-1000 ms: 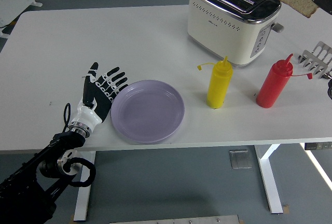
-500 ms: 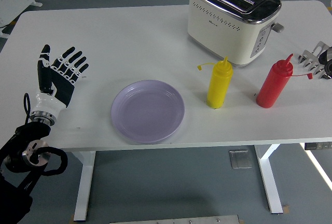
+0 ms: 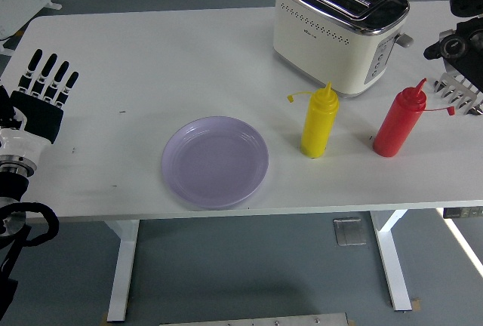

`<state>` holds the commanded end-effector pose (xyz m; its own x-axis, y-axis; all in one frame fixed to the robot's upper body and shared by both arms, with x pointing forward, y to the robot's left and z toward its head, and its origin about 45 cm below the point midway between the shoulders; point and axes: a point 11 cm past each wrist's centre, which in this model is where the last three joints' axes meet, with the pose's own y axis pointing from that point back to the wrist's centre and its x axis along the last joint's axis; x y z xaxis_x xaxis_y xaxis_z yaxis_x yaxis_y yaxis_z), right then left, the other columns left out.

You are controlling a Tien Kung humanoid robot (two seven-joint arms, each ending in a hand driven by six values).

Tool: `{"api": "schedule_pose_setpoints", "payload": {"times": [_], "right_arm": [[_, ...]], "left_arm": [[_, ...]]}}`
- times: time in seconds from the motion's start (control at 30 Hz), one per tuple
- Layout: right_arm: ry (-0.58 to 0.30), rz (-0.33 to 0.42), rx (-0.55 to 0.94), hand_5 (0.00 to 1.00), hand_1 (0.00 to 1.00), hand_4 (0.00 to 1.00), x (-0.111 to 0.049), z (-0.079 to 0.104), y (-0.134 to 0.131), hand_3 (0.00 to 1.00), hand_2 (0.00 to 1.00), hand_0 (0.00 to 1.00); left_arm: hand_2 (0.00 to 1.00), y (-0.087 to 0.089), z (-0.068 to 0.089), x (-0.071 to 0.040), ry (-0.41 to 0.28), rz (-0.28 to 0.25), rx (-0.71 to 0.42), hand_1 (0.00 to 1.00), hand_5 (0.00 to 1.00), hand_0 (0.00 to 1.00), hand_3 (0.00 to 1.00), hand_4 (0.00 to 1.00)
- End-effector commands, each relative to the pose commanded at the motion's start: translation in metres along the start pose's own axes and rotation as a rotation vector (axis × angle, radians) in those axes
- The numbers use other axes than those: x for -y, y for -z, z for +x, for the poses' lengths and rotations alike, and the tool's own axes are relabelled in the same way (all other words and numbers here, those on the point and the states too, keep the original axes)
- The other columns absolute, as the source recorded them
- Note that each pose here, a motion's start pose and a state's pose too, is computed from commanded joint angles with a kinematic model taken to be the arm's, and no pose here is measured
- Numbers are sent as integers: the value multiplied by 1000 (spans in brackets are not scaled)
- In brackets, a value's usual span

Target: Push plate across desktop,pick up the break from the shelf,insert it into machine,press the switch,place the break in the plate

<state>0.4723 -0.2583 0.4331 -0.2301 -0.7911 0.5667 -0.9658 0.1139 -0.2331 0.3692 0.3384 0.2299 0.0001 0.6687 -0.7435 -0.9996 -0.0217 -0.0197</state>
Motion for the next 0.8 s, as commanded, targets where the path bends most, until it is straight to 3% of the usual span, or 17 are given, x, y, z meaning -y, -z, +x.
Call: {"api": "schedule_pose_setpoints", "payload": {"times": [0.4,0.8], "right_arm": [[13,-123,-29,2,540,163,24,-26,-18,397,484,555],[18,-168,-89,2,538,159,28,-40,-31,396,485,553]], "left_arm": [[670,-6,-4,0,15,-1,-72,726,998,793,674,740],[675,-7,-2,0,10,-4,-70,728,998,792,682,738]]}}
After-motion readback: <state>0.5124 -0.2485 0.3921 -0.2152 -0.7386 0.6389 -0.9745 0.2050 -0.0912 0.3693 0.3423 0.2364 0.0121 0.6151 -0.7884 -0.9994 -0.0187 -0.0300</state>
